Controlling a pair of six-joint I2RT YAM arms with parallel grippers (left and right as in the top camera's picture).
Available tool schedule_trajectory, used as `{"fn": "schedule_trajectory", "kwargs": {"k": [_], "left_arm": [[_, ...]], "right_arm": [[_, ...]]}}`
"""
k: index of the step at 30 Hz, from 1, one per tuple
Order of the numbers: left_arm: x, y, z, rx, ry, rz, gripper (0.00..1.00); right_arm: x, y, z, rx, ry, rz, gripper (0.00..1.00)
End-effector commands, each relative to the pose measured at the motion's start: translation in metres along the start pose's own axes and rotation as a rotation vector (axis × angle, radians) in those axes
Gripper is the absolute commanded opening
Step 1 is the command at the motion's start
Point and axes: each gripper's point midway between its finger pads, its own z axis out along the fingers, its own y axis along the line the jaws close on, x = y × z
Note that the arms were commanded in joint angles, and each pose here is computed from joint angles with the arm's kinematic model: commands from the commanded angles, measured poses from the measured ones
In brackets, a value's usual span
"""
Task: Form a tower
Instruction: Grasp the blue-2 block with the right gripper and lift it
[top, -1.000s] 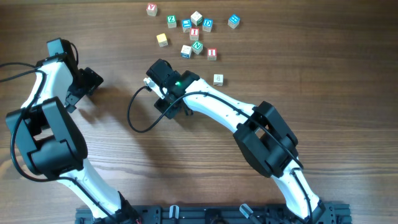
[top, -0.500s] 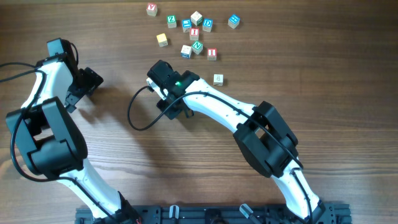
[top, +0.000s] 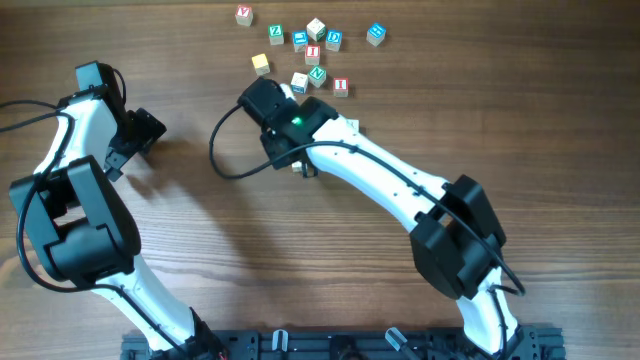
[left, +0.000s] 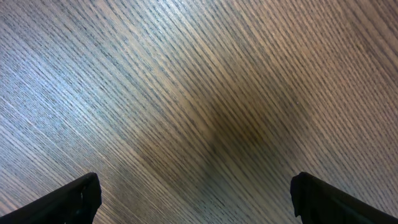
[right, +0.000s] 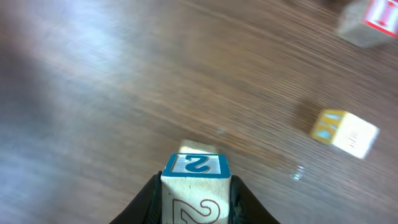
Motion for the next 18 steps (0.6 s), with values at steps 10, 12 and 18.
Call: {"fn": "schedule_trajectory", "kwargs": {"k": [10,12,18], "left_arm": [[0.000,0.003,0.001,-0.011,0.000,-0.005,1.00],[0.000,0.003,0.001,-0.011,0.000,-0.005,1.00],[0.000,0.003,0.001,-0.011,0.000,-0.005,1.00]], "right_arm": [[0.018,-0.013,0.019,-0.025,0.062,0.169,0.25],[0.021,-0.009,0.021,-0.045,0.072,0.170,0.25],[0.026,-0.002,0.030,-0.084,0.078,0.172,0.26]]}}
